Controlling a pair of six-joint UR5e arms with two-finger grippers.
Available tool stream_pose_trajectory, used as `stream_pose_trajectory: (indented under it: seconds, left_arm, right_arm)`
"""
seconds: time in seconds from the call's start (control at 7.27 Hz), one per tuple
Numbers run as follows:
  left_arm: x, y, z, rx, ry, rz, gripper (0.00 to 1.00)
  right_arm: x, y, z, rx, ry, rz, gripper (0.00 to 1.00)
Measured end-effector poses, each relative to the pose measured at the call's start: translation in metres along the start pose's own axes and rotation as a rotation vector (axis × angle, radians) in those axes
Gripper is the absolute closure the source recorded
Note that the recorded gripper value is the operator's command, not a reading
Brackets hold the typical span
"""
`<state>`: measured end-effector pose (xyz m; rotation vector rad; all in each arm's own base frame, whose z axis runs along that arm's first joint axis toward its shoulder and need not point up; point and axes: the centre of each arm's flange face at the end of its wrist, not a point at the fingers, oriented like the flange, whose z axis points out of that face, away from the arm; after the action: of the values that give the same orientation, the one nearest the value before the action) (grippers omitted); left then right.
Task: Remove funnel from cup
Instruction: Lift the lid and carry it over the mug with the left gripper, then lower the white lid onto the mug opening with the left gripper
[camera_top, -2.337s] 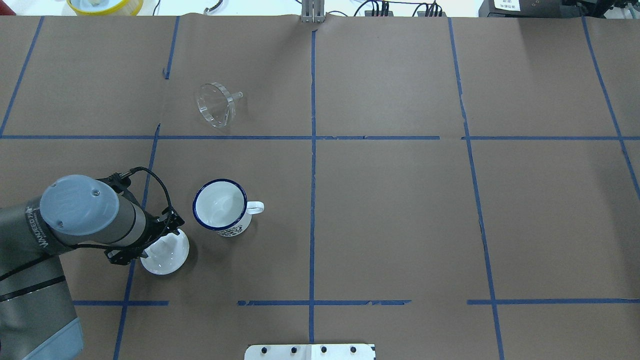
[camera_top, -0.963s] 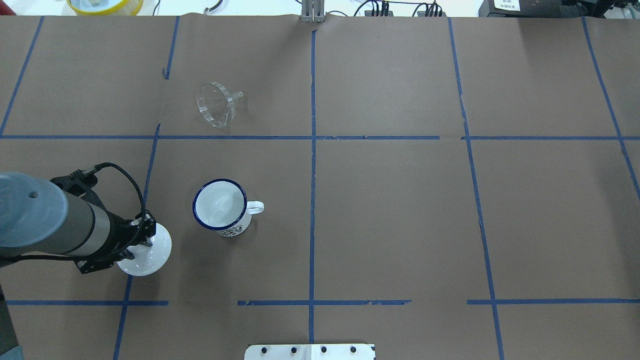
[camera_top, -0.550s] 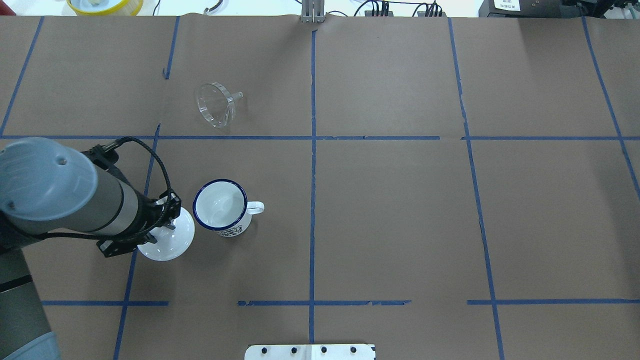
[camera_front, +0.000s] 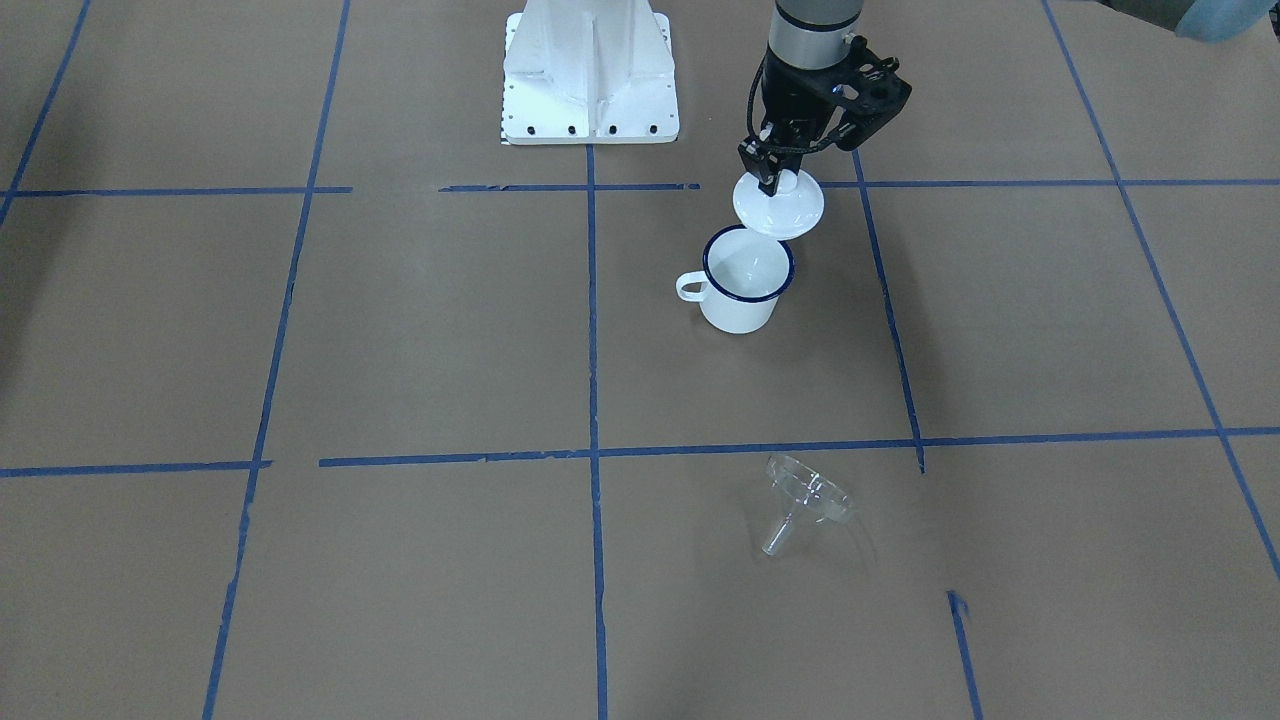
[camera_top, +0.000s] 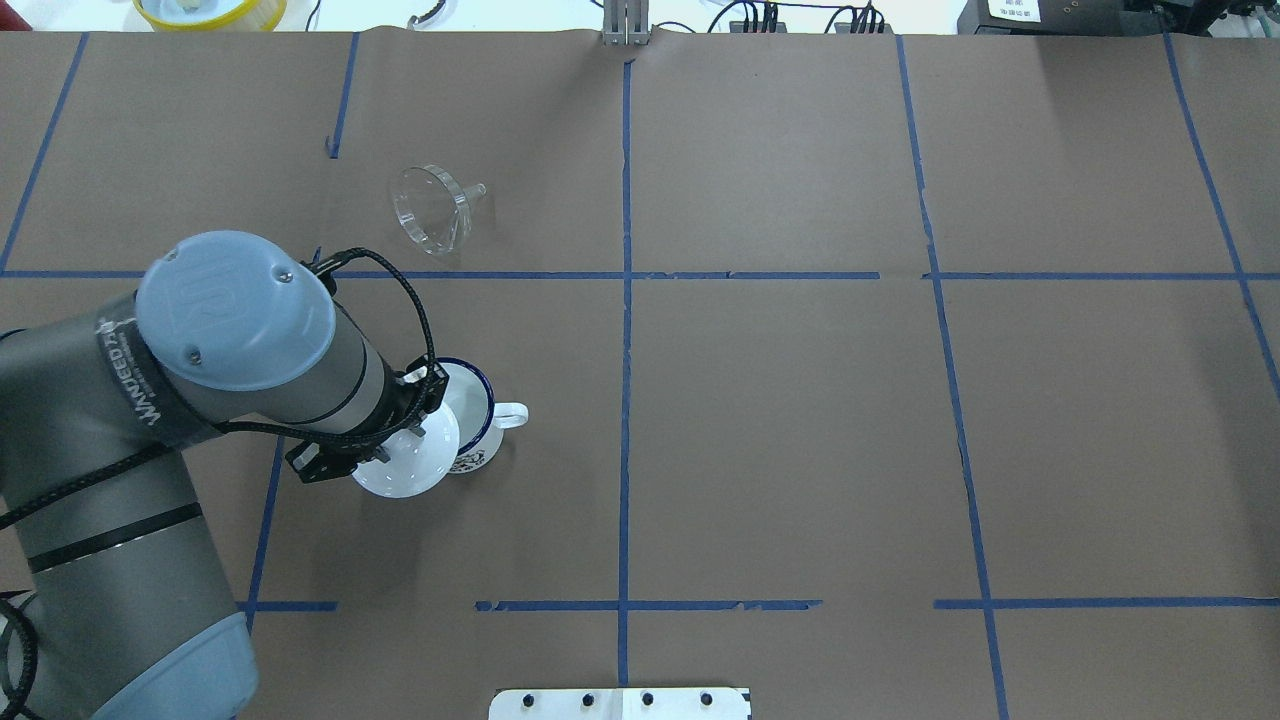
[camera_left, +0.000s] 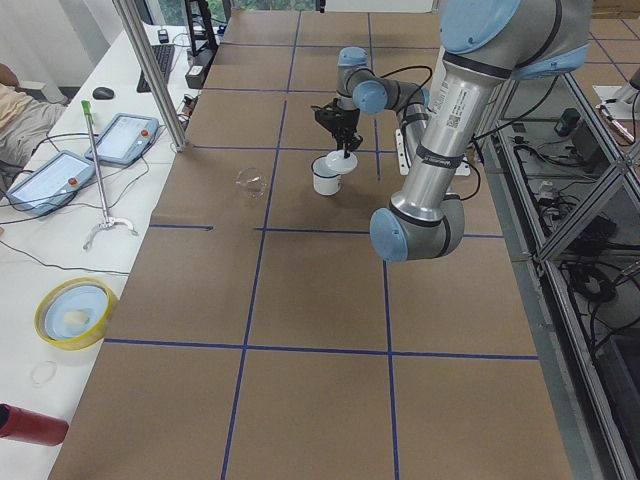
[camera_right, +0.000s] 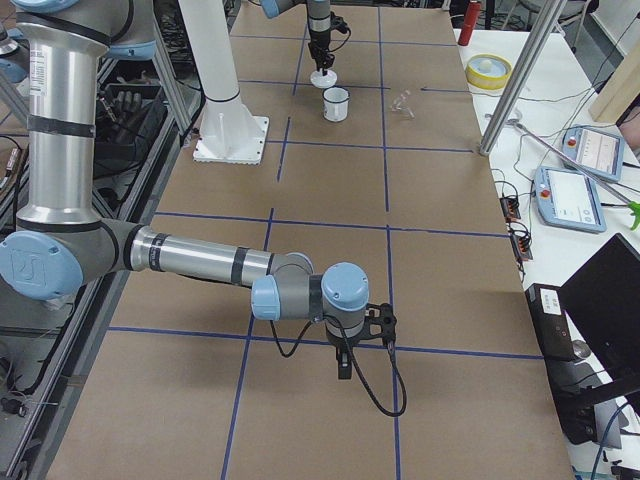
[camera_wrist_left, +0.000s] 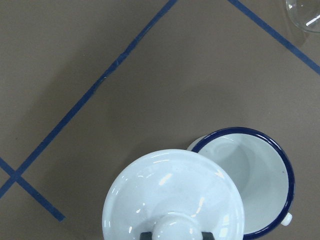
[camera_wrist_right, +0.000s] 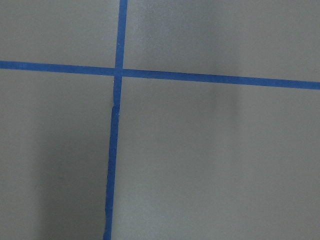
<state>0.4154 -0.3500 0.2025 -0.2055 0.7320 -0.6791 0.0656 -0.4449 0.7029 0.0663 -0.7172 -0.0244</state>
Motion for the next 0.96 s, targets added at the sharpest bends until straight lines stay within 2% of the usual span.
stream_pose_trajectory:
  seconds: [0.96]
  left_arm:
    - [0.030, -0.004, 0.016, 0.016, -0.005, 0.075, 1.00]
  right_arm:
    - [0.000, 0.000, 0.000, 0.000, -0.001, 0.000, 0.00]
